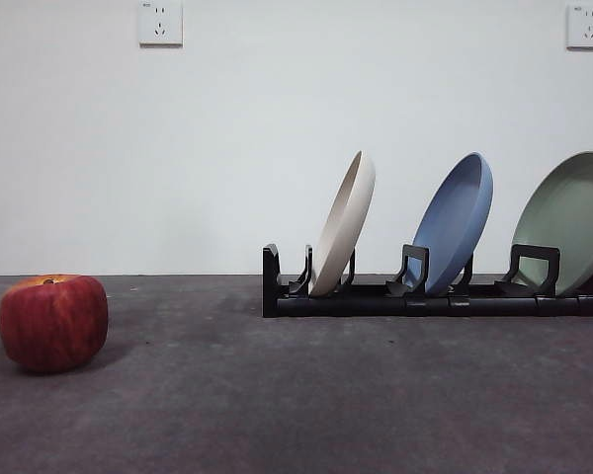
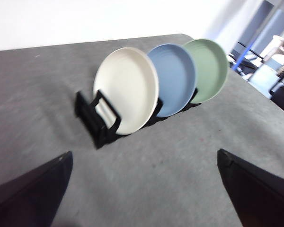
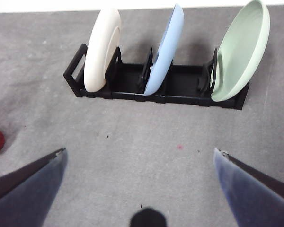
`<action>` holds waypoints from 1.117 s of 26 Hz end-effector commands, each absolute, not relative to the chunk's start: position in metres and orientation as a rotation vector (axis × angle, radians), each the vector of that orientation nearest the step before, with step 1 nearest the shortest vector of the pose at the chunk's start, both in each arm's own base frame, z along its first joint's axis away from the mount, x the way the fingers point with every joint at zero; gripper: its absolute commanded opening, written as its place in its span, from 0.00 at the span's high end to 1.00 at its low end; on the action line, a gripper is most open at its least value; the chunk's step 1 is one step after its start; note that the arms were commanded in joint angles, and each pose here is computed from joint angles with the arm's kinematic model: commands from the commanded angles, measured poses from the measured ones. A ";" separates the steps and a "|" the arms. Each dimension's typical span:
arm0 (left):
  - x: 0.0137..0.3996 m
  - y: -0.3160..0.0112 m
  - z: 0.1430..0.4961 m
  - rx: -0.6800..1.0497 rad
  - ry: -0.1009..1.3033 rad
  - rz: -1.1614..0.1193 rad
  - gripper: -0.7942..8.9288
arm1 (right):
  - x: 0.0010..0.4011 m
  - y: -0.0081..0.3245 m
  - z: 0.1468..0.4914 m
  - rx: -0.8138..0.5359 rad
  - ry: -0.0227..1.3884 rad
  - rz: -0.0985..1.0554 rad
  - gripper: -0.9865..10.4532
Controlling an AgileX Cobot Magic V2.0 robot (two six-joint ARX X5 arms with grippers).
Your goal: Take the yellow plate from the plate rack,put the plate on the table,take the apple from the table,put the apple in the plate
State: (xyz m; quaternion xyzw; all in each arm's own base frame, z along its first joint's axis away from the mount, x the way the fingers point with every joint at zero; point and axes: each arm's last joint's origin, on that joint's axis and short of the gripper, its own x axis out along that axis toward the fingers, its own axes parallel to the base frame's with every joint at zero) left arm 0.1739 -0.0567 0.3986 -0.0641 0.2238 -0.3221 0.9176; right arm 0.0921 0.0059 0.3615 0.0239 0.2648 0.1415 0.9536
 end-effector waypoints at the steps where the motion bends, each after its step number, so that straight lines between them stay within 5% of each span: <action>1: 0.209 -0.080 0.411 -0.098 0.464 -0.728 0.23 | 0.093 0.006 0.361 0.050 0.545 0.287 0.39; 7: 0.312 -0.151 0.432 -0.075 0.493 -0.827 0.23 | 0.095 0.006 0.358 0.056 0.582 0.287 0.39; 13: 0.385 -0.208 0.394 -0.050 0.552 -0.822 0.23 | 0.098 0.006 0.356 0.056 0.606 0.288 0.39; 29: 0.419 -0.280 0.296 0.106 0.626 -0.703 0.24 | 0.101 0.006 0.352 0.067 0.662 0.287 0.39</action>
